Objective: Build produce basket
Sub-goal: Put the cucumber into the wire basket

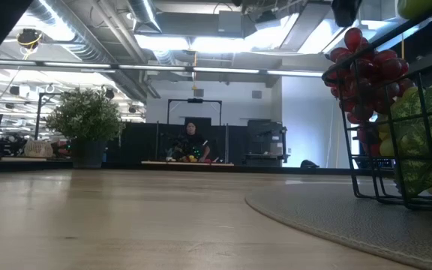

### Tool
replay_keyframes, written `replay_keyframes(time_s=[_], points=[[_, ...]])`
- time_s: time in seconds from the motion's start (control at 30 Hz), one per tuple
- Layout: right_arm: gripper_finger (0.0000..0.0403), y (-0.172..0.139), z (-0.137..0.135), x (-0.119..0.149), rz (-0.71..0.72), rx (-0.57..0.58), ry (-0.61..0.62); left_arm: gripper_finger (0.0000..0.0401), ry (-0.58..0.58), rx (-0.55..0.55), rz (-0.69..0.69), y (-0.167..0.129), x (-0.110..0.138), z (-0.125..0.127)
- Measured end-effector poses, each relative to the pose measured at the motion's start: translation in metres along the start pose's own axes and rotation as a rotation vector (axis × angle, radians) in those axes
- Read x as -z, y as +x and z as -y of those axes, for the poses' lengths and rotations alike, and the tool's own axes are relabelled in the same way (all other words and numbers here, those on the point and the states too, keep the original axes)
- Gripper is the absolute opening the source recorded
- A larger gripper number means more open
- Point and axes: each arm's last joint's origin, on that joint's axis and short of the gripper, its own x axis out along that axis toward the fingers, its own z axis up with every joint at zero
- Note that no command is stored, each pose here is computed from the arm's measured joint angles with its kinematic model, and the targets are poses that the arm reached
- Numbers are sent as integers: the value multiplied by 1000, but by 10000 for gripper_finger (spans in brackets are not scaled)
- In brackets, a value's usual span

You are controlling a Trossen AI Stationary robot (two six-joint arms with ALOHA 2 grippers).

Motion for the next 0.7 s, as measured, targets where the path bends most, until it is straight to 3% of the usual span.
replay_keyframes(time_s=[0.4,0.7], points=[[163,0,0,0,0,0,0,131,-26,-11,-11,1,2,1],[163,0,0,0,0,0,0,116,-24,-18,-10,1,2,1]])
